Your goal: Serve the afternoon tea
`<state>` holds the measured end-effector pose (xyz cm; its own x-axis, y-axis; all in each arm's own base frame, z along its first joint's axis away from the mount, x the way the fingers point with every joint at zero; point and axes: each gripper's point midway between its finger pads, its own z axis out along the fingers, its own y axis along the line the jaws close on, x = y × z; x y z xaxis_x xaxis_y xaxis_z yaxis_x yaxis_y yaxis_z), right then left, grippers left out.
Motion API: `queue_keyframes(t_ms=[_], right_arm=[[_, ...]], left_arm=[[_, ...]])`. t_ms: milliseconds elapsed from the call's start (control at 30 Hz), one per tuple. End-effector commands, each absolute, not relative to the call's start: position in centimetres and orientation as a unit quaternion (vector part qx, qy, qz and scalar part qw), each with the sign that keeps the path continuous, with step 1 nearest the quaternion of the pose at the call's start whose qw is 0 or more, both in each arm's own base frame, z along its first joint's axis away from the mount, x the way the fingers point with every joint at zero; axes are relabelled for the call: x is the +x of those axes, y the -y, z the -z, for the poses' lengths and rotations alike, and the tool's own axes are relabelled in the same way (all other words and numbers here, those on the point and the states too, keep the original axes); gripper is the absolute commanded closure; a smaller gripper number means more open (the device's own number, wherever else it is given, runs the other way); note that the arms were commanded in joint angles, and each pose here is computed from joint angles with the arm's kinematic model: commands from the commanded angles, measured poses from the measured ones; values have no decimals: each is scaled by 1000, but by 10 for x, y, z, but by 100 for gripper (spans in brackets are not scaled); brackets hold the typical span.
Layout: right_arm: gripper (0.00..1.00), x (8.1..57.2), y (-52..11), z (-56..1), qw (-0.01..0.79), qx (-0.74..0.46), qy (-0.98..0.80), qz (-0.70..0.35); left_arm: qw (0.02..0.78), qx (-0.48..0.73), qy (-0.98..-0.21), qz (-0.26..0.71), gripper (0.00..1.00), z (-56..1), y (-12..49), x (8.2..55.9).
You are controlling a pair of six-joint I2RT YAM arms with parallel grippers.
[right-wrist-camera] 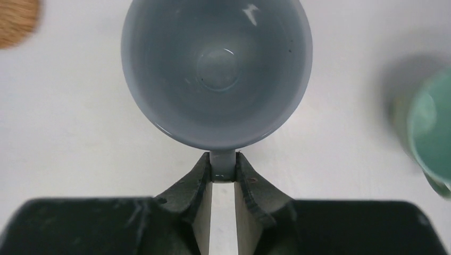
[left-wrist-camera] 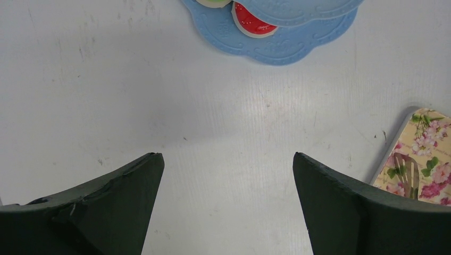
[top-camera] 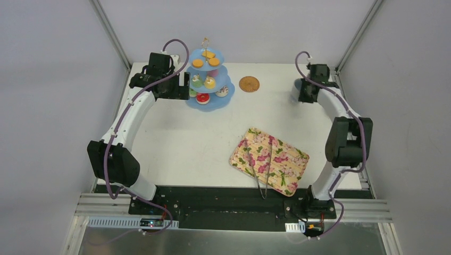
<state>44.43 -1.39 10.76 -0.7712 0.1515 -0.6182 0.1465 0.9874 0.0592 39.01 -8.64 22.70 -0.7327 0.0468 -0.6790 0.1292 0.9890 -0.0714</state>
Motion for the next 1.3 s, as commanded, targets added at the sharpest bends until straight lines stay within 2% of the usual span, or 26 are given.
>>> queue_keyframes(t_ms=[0, 167, 400, 1267], right_arm=[[100, 510, -48, -156, 401, 33, -915, -10], [100, 550, -105, -167, 428, -25, -903, -6], [100, 589, -166, -173, 453, -47, -890, 0], [100, 591, -226, -150, 461, -30, -887, -15]], left_arm=[[371, 41, -926, 54, 3, -241, 80, 388], [369, 42, -927, 49, 4, -238, 77, 383], [374, 44, -926, 37, 4, -243, 72, 379], [371, 52, -927, 18, 4, -241, 65, 374]])
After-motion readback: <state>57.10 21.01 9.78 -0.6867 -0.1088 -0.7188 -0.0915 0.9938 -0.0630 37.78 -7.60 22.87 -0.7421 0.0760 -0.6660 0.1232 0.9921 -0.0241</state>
